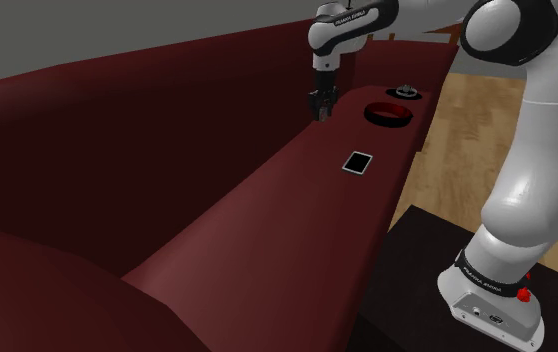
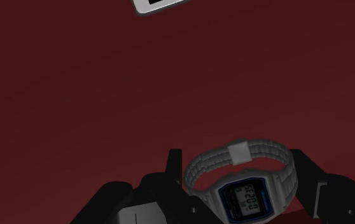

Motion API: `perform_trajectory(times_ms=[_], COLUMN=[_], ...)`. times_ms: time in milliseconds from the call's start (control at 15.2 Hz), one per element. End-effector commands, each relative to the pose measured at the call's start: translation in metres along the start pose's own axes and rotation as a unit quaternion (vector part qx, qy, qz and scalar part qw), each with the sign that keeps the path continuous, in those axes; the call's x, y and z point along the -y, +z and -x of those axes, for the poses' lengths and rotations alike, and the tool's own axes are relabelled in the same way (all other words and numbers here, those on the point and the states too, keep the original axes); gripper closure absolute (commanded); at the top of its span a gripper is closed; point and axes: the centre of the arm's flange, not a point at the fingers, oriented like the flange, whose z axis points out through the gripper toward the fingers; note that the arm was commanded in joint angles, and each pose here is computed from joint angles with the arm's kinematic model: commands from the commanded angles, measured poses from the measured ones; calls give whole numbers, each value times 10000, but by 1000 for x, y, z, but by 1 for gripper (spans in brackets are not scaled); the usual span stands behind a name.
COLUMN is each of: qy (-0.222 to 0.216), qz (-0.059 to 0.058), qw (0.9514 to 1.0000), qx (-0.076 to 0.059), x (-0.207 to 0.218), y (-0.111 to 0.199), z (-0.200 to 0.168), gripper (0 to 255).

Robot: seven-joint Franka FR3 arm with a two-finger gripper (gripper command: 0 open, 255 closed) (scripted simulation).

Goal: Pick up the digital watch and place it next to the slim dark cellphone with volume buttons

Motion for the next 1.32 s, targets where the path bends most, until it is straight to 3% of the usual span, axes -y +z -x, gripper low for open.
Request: perform_trajectory(times_ms=[0,396,1254], qy=[-7,-7,-7], qz=[2,2,2], qw=[10000,10000,10000], qx=[0,0,0], x=[-26,-101,-104], y=[-4,-10,58], z=[-5,-16,-20], gripper=[255,255,255])
